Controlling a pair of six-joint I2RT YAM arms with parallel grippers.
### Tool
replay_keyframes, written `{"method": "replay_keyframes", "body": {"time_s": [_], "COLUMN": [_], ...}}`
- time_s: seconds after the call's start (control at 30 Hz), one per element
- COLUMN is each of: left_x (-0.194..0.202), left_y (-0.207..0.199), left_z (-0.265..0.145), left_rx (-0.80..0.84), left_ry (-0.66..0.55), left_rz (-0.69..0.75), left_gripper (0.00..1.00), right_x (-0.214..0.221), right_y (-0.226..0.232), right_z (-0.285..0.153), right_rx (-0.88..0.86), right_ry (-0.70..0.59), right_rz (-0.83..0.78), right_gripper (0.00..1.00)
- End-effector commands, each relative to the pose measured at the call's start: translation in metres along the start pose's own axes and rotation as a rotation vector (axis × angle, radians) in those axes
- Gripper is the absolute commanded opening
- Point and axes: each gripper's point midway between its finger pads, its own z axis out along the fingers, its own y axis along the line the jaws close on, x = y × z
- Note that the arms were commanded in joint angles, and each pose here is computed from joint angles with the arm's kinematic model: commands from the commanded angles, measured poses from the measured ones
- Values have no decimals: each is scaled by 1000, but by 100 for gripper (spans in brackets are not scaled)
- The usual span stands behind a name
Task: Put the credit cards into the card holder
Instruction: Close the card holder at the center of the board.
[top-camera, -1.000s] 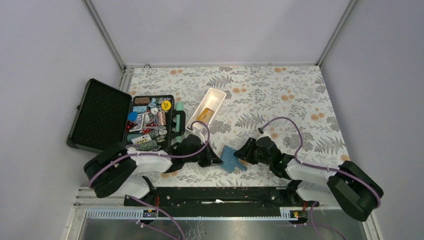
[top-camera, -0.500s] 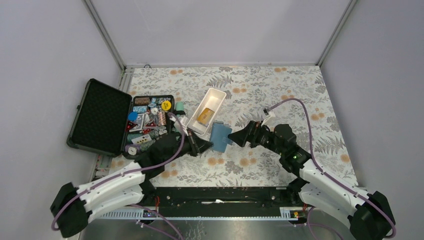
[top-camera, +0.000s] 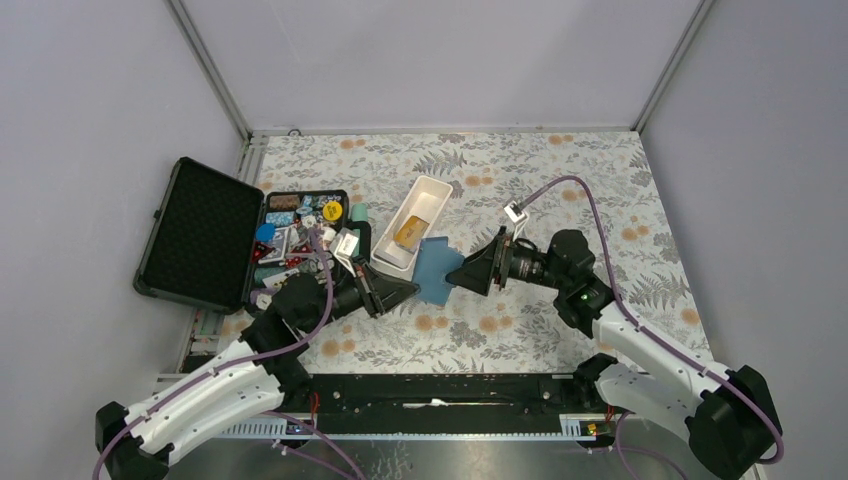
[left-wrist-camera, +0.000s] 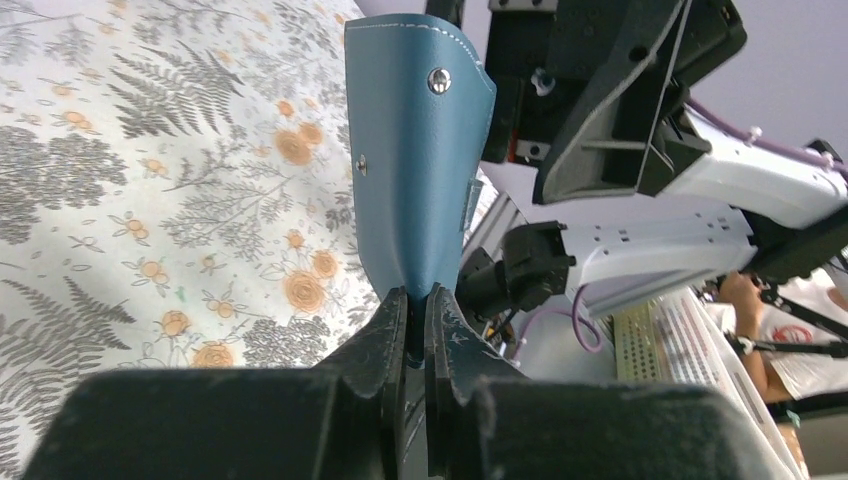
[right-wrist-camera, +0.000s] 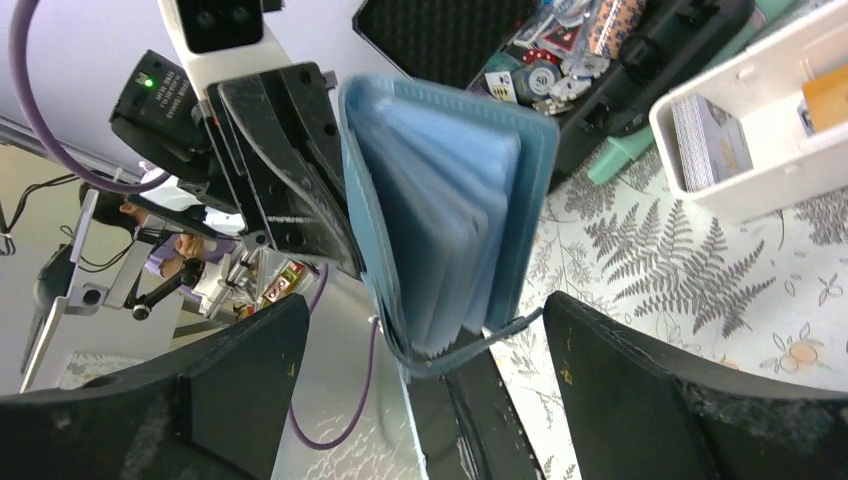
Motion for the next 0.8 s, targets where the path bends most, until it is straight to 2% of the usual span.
{"method": "replay_keyframes", "body": {"time_s": [0.0, 0.2, 0.33, 0.4, 0.47, 0.6, 0.63, 0.67, 0.73, 0.77], "left_x": [-22, -23, -25, -25, -25, -26, -28, -30, -30, -33], "left_y": [-49, -61, -64, -64, -63, -54, -47, -37, -10, 3], "left_z": [-2, -5, -5, -4, -2, 3, 5, 7, 6, 4], "left_rx": [189, 252, 268, 265, 255, 196, 151, 88, -71, -150], "left_ry": [-26, -19, -30, -31, -20, -19, -22, -25, -16, -27], "left_rz": [43, 42, 28, 28, 28, 18, 11, 3, -18, -38], "left_gripper": [0, 0, 0, 0, 0, 0, 9, 24, 66, 81], "right_x": [-24, -27, -22, -23, -23, -24, -24, -24, -25, -27], "right_y": [29, 29, 34, 42, 49, 58, 57, 54, 38, 31], "right_z": [6, 13, 15, 14, 12, 10, 10, 11, 13, 13], "right_rx": [-112, -137, -192, -238, -277, -311, -305, -288, -211, -164], "right_ry": [-27, -10, 23, 16, 11, 17, 20, 22, 10, 1], "right_rz": [-98, -113, -98, -102, -101, -109, -118, -130, -200, -245], "right_gripper": [94, 91, 82, 71, 54, 7, 0, 0, 0, 0]}}
